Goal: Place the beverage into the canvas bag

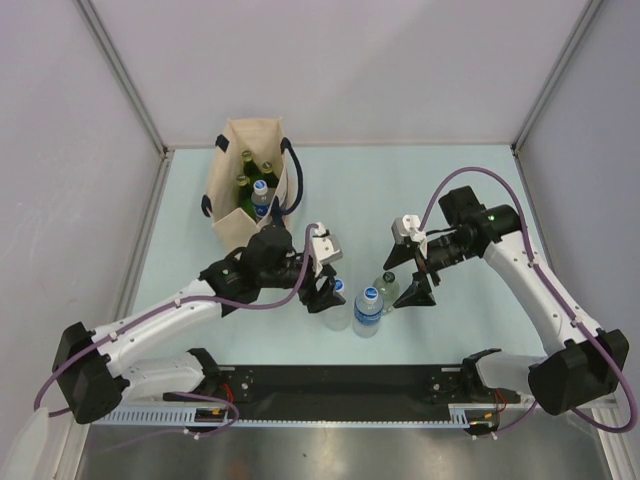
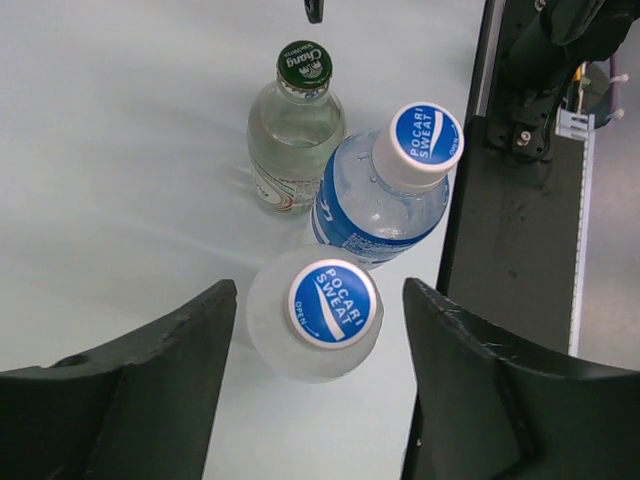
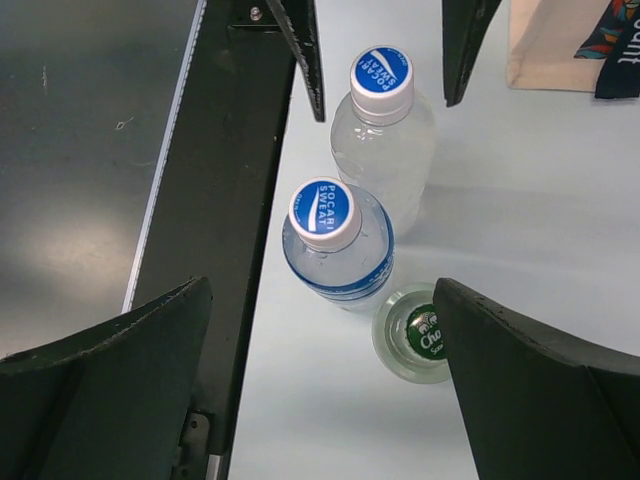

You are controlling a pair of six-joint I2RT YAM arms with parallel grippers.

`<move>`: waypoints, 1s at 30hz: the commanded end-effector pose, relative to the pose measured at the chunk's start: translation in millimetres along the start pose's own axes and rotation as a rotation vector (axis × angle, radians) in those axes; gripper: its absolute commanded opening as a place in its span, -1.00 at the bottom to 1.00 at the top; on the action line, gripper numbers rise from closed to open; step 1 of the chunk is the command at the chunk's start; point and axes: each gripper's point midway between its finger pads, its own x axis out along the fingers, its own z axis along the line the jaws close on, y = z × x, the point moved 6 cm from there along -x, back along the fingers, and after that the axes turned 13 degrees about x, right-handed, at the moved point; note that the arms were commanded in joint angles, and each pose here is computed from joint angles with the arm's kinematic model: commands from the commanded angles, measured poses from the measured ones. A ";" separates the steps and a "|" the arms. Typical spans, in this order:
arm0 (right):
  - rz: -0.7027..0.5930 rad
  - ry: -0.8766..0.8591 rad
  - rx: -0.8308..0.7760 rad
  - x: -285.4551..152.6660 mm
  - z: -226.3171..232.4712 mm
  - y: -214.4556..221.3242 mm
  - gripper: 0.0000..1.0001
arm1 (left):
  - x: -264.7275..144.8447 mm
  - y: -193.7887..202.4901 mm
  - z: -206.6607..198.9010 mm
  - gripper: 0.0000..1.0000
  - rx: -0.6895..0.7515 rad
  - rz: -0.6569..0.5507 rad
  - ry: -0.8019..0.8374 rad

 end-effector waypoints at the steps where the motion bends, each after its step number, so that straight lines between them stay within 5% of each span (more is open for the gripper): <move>1: -0.015 0.012 -0.026 -1.4 3.7 -3.9 0.99 | 6.1 -15.1 -0.5 0.30 0.030 -0.048 0.020; 5: -0.016 0.014 -0.021 -1.3 3.4 -3.0 0.99 | 7.8 -14.2 -0.5 0.02 0.033 -0.037 0.000; 8: -0.016 0.015 -0.012 -1.2 3.6 -1.9 0.99 | 6.6 -14.5 0.1 -0.48 0.039 -0.035 -0.018; 10: -0.017 0.015 -0.014 -1.3 4.1 -2.6 0.99 | 2.4 -18.8 3.0 -1.00 0.050 -0.043 -0.050; 20: -0.026 0.053 0.009 -7.0 -0.8 -9.0 0.99 | -66.7 -81.3 30.7 -1.00 0.079 -0.158 -0.416; 30: -0.049 0.085 0.033 -10.5 -9.8 -14.0 1.00 | -163.0 -171.0 73.4 -1.00 -0.073 -0.305 -0.800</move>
